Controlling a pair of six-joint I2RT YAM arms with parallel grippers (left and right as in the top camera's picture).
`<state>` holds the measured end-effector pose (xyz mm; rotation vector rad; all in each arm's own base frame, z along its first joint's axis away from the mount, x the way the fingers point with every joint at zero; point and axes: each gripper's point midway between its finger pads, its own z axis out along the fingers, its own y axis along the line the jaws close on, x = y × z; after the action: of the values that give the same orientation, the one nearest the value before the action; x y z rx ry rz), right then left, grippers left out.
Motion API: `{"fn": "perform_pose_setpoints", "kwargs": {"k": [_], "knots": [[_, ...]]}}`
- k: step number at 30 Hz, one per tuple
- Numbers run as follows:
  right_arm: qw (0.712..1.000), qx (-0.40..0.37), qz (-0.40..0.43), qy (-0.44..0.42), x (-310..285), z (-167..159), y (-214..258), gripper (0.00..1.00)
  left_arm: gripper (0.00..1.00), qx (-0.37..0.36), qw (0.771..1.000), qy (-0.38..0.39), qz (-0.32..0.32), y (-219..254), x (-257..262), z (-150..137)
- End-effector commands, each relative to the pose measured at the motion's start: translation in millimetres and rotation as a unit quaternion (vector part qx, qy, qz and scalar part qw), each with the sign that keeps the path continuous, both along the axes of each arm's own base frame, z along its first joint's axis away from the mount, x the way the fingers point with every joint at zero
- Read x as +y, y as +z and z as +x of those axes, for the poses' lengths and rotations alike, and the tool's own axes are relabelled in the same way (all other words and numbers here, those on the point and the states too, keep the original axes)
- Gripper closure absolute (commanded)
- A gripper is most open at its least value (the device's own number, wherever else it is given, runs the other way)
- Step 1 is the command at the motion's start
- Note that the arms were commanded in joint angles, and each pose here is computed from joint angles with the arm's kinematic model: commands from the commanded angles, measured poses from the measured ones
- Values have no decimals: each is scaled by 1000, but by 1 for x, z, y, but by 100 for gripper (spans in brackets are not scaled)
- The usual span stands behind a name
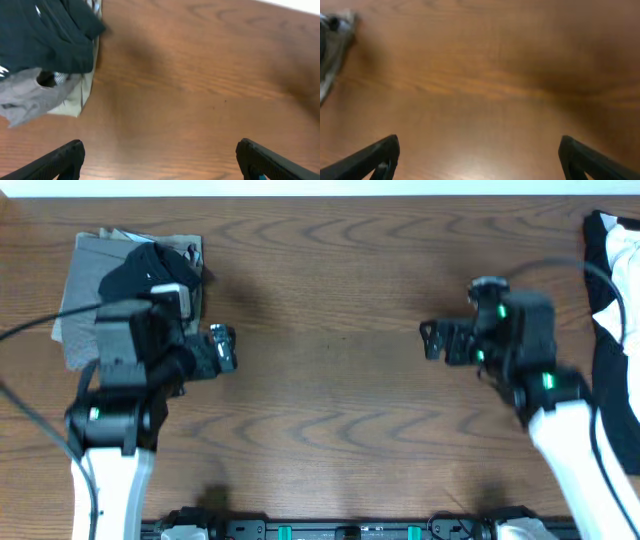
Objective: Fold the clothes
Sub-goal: 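Reach the right gripper to the white T-shirt at the right edge and grasp it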
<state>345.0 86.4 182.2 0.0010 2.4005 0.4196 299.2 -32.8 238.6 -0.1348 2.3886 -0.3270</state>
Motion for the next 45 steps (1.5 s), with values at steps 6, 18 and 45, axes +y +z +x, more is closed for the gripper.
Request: {"fn": "perform_pose_setpoints", "kwargs": {"k": [6, 18, 45], "knots": [[994, 107, -11, 2, -12, 26, -26, 1, 2, 67, 996, -21, -45, -27, -15, 6], [945, 104, -19, -309, -240, 99, -6, 8, 2, 72, 996, -23, -42, -30, -14, 7], [870, 145, -33, -471, -420, 69, -140, 26, 2, 71, 996, -23, -42, -30, -14, 8]]}}
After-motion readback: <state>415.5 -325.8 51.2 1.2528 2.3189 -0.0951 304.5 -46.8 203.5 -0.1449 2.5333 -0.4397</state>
